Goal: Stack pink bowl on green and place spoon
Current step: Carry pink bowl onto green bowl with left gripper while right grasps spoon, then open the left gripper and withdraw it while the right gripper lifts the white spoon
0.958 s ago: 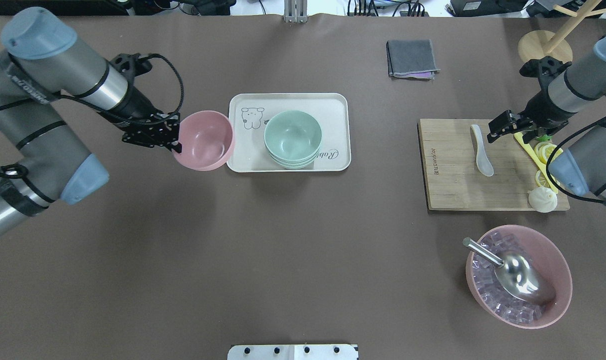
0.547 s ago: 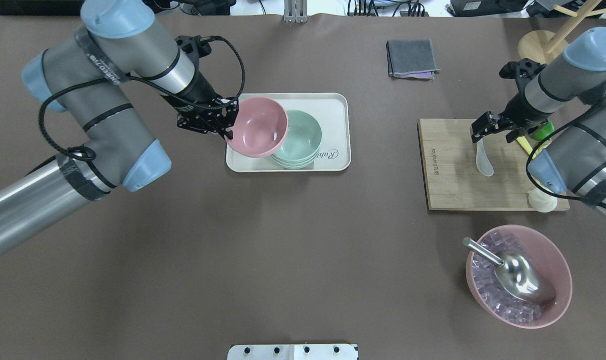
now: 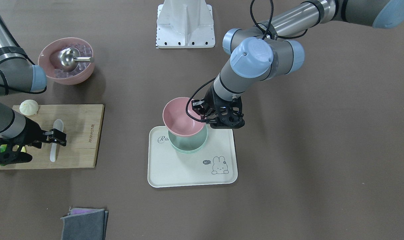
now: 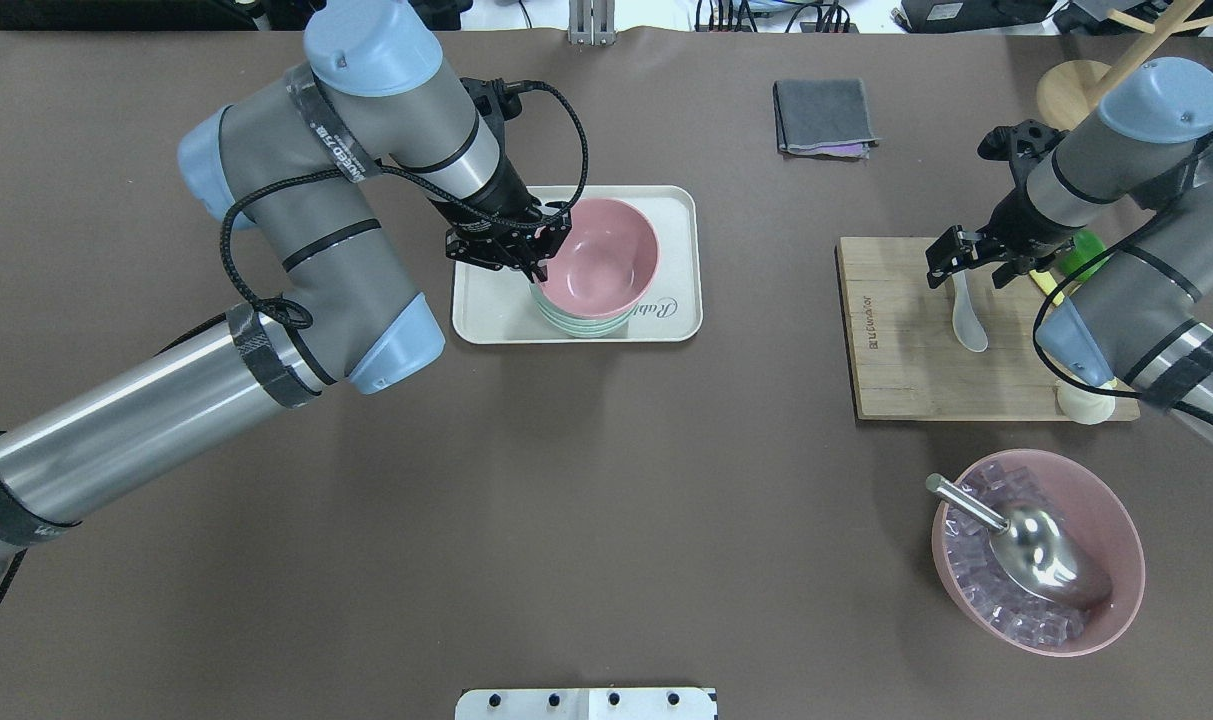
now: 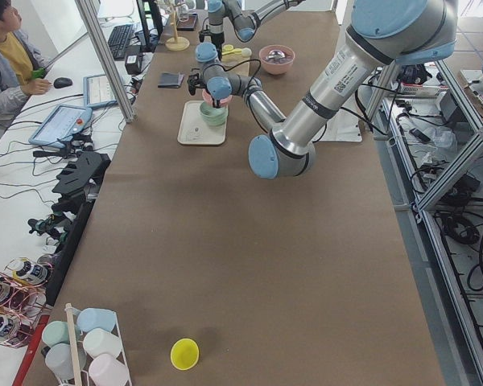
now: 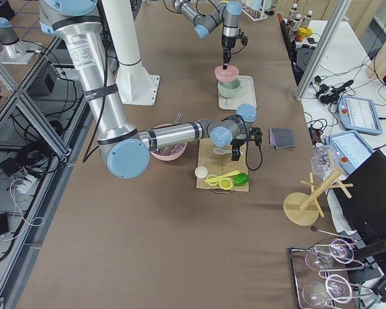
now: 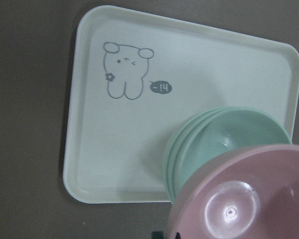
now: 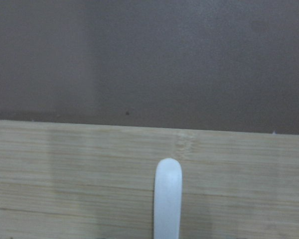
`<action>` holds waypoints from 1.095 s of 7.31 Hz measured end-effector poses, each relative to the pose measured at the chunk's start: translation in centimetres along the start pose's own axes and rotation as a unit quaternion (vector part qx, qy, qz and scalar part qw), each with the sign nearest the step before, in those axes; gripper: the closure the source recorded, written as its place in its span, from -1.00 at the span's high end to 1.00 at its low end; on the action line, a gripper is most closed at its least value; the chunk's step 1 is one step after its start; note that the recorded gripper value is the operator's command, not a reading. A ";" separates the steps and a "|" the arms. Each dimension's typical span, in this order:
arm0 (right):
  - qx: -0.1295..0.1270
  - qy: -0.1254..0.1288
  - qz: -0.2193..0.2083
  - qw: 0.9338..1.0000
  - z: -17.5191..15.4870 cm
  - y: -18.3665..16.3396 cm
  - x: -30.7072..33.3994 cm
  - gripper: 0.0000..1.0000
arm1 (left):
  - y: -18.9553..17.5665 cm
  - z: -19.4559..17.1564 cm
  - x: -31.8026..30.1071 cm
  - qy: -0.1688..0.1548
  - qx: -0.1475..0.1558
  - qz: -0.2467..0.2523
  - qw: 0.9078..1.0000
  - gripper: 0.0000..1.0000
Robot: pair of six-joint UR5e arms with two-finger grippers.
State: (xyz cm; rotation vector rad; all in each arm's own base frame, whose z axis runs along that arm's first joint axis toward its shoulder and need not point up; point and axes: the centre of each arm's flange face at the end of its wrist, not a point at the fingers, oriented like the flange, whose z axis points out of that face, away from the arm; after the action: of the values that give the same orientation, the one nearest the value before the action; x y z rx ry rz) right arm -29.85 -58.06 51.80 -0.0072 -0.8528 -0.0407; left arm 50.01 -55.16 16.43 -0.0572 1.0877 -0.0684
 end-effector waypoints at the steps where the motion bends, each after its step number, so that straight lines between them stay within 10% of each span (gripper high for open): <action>1: -0.001 0.000 0.001 1.000 0.1 0.0 0.0 0.57 | -0.2 0.0 0.2 0.003 0.005 0.004 1.000 -1.00; 3: -0.003 0.000 0.008 1.000 0.2 0.1 -0.1 0.57 | -0.9 -0.3 0.0 0.002 0.017 0.009 1.000 -1.00; 4: -0.003 0.000 0.010 1.000 0.3 0.1 0.0 -0.04 | -1.2 -0.3 -0.2 -0.001 0.025 0.016 1.000 -1.00; 5: -0.004 0.001 0.012 1.000 0.4 0.1 0.0 -0.99 | -1.5 -0.2 -0.4 -0.004 0.029 0.021 0.999 0.98; 8: -0.008 -0.006 0.018 1.000 0.3 0.1 -0.7 -1.00 | -1.9 0.2 -0.9 -0.012 0.053 0.024 0.998 0.97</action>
State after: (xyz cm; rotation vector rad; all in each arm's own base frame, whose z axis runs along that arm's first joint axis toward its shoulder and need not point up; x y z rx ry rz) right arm -30.53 -57.89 51.50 -0.0372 -0.8633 -0.0131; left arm 49.68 -56.96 17.49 0.0625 1.0589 -0.0826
